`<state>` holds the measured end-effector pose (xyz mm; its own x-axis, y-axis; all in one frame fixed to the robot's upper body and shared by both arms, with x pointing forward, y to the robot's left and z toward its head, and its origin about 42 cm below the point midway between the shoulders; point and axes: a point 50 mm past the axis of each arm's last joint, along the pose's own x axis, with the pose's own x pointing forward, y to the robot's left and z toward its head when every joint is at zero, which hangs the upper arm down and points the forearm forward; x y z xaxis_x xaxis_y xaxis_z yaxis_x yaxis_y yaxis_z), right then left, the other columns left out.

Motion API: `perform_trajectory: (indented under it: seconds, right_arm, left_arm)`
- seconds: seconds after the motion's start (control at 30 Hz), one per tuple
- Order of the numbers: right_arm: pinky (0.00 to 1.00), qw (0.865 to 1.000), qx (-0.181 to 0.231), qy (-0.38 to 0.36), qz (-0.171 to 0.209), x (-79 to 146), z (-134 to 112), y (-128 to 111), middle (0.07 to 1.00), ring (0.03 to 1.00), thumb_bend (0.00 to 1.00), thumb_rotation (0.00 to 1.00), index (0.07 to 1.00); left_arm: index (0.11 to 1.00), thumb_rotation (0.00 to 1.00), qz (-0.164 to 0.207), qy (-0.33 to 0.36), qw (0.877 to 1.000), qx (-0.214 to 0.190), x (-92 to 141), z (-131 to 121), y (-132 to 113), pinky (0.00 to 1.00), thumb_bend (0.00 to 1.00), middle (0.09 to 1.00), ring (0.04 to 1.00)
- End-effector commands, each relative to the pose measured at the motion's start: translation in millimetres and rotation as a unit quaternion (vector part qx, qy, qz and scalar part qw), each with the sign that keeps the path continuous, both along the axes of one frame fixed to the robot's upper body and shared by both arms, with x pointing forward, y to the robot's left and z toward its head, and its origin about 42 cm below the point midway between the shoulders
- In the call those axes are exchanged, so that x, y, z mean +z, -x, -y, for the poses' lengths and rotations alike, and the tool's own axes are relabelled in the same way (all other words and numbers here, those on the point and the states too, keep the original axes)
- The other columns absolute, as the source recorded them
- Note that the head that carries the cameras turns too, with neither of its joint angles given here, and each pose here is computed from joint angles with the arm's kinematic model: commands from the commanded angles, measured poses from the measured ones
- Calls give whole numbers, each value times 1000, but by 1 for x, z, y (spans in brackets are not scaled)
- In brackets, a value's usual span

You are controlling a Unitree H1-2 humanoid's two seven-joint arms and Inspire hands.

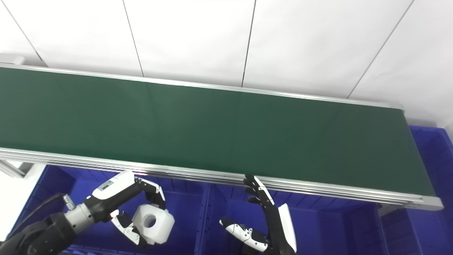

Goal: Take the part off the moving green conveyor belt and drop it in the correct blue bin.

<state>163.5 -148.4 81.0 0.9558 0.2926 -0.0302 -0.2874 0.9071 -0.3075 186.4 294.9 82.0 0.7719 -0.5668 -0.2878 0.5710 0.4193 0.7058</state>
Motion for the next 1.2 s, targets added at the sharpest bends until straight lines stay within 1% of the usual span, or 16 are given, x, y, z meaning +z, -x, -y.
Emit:
perform_trajectory:
  seconds: [0.0,0.1,0.23,0.27,0.3,0.33,0.43,0.47,0.5,0.6,0.67,0.73,0.83,0.93,1.03,1.17]
  right_arm:
    - [752,1000,-1,-11,19,15,-5,-3,856,820,746,427,893]
    - [744,1000,-1,-10,21,17,-5,-4,851,816,742,429,891]
    - [743,1000,1,-9,25,18,-7,-4,849,811,738,431,889]
    - [741,1000,1,-10,26,19,-7,-4,847,808,740,430,888]
    - [741,1000,1,-11,26,19,-8,-5,847,807,740,427,887]
    - [744,1000,1,-12,25,19,-8,-5,847,808,740,425,888]
    - [752,1000,0,-10,22,20,-9,-5,850,813,743,431,889]
    - [752,1000,0,-10,22,20,-9,-5,850,813,743,431,889]
    - [759,1000,0,-10,22,20,-9,-5,850,815,745,434,890]
    - [760,1000,0,-11,22,21,-9,-5,850,815,743,432,890]
    - [763,1000,0,-12,22,21,-10,-4,851,817,743,428,890]
    - [759,1000,0,-12,22,20,-10,-4,852,815,743,425,890]
    - [758,1000,-1,-12,22,18,-9,-3,850,816,746,422,887]
    - [757,1000,-1,-9,21,16,-8,-2,849,815,745,426,887]
    - [758,1000,-1,-8,19,15,-7,-1,851,818,746,426,888]
    - [758,1000,-2,-8,14,14,-5,2,852,819,748,411,888]
  left_arm:
    - [501,0,-17,-18,1000,-9,9,1,-5,507,498,510,441]
    - [515,0,-46,-60,997,1,6,3,-8,497,498,504,428]
    - [518,0,-49,-108,992,30,0,3,-11,494,497,522,422]
    - [508,20,-46,-120,991,39,0,3,-10,536,502,621,546]
    - [503,31,-41,-133,989,48,0,4,-10,581,505,693,636]
    - [698,10,-34,-143,988,54,1,4,-10,651,618,772,736]
    - [856,0,-31,-159,984,69,3,4,-9,705,677,891,833]
    - [860,0,-35,-156,984,75,5,4,-9,705,678,896,836]
    - [904,77,-37,-154,984,80,7,4,-9,756,703,940,885]
    - [934,179,-27,-91,991,89,13,4,-7,802,737,972,925]
    - [936,217,-26,-20,995,99,15,3,-5,801,744,978,928]
    - [937,261,-18,55,993,105,16,2,-2,824,745,977,935]
    - [950,336,-3,168,980,103,16,4,4,900,737,983,968]
    - [945,400,2,240,966,92,21,15,12,881,744,971,955]
    - [924,364,-7,312,946,89,23,31,21,923,751,947,947]
    - [925,359,-9,343,936,80,20,53,31,863,728,932,909]
